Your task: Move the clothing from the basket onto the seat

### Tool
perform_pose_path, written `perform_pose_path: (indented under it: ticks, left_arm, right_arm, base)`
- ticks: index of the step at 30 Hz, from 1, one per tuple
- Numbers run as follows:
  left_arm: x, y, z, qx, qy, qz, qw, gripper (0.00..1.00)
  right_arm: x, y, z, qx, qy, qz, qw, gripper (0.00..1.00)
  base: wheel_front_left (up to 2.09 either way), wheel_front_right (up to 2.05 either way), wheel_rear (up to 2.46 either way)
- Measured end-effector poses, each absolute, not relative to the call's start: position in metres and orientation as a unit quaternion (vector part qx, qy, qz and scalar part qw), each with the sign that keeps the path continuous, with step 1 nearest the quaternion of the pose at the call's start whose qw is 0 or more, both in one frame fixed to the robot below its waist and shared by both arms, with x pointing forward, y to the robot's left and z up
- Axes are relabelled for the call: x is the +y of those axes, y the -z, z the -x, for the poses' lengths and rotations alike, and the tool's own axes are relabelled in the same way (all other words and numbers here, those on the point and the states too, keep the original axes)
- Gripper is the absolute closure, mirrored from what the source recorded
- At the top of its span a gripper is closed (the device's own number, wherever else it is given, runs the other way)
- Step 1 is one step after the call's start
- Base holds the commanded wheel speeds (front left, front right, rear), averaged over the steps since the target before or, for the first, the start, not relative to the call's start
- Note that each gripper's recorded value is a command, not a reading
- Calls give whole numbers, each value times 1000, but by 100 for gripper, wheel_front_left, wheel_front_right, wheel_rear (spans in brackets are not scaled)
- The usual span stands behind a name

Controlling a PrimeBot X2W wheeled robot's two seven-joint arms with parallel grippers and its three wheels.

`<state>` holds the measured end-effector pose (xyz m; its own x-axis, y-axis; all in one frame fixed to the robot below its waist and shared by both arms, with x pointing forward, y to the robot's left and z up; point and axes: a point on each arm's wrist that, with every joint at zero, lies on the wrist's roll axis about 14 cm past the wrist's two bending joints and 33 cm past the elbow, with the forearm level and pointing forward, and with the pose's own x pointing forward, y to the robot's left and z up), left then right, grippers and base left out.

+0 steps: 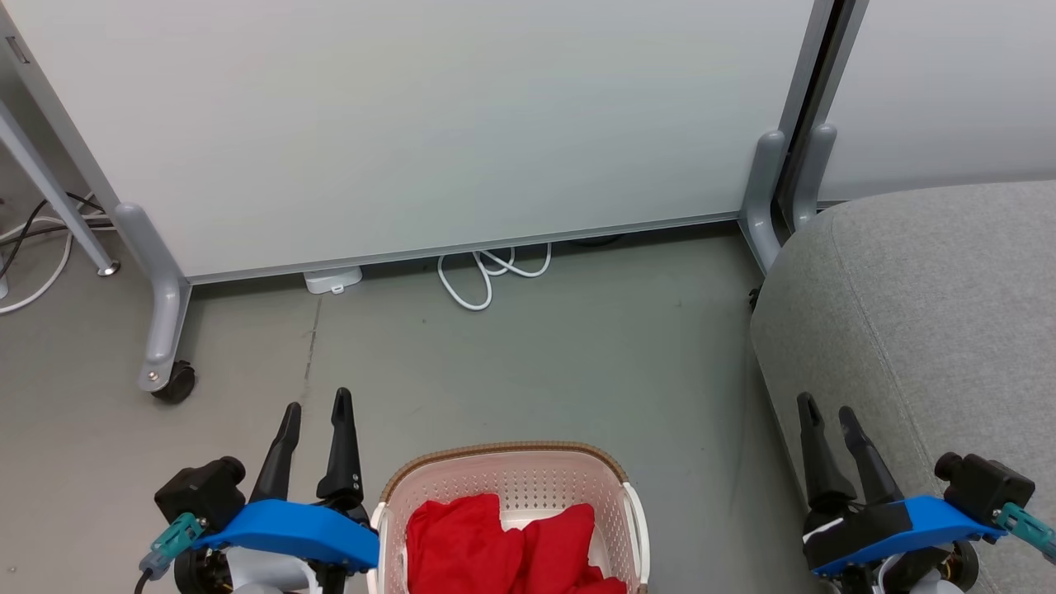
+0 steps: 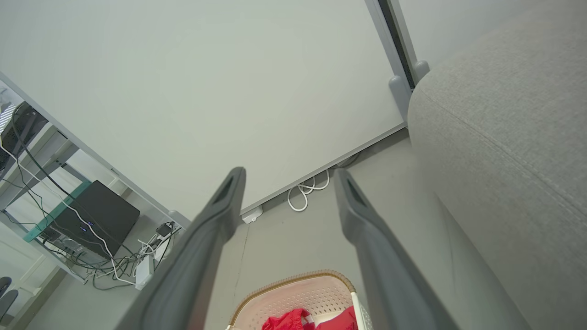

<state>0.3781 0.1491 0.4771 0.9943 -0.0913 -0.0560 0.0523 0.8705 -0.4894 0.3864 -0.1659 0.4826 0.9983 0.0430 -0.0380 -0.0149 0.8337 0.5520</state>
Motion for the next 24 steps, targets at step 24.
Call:
perform_pose_path:
  ticks: [24]
  left_arm:
    - [144,-479,-379,22,58,168,984,0]
  right_arm:
    - [-159,-485,-389,14,-36,-198,979,0]
  base:
    - [0,0,0]
